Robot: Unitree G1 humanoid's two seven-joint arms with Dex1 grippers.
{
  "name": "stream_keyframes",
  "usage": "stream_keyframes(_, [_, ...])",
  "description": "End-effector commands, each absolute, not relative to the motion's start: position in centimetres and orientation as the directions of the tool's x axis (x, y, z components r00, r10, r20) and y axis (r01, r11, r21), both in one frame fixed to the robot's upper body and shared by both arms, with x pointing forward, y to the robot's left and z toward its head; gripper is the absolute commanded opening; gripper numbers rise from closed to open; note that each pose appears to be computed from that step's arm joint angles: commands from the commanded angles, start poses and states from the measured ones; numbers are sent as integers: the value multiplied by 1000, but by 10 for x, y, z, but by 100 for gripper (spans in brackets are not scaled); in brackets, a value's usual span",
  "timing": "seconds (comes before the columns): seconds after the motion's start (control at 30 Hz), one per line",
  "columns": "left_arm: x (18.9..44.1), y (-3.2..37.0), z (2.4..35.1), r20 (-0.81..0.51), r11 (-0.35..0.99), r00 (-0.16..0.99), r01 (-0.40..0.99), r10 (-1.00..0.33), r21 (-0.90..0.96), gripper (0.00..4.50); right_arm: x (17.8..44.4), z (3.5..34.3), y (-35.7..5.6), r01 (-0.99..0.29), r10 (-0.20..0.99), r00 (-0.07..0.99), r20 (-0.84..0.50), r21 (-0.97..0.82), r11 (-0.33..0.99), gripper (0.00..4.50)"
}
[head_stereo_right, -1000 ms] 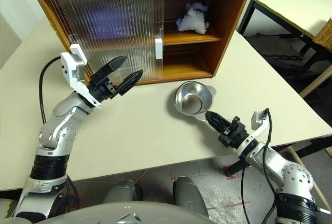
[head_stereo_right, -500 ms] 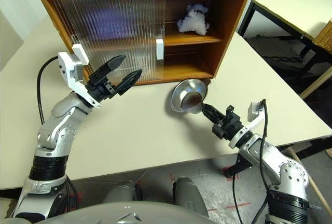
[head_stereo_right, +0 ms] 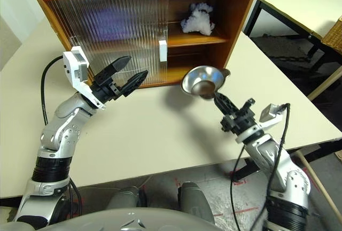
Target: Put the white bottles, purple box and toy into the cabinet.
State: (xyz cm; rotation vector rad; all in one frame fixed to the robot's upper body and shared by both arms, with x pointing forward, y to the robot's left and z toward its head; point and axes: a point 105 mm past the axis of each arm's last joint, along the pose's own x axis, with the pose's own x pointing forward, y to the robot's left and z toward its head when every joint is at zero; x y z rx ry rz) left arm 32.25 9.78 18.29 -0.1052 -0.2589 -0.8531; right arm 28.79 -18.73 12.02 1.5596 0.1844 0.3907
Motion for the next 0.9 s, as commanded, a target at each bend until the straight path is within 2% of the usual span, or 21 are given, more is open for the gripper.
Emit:
stream_keyframes(0.03, [323,98,185,264,653,624,757,-736,30,450,300,132,-180,-150,333,928,165,986,-72,2])
stream_keyframes(0.23, [321,104,187,265,671,640,741,-721,38,450,317,134,-179,-160,309,933,186,981,-107,2])
stream_keyframes(0.5, [317,109,188,262,688,657,724,-707,43,450,325,124,-184,-146,301,937,176,982,-120,2])
stream_keyframes(0.9, [312,119,190,253,722,691,690,-677,48,450,356,125,-166,-176,291,933,213,973,-149,2])
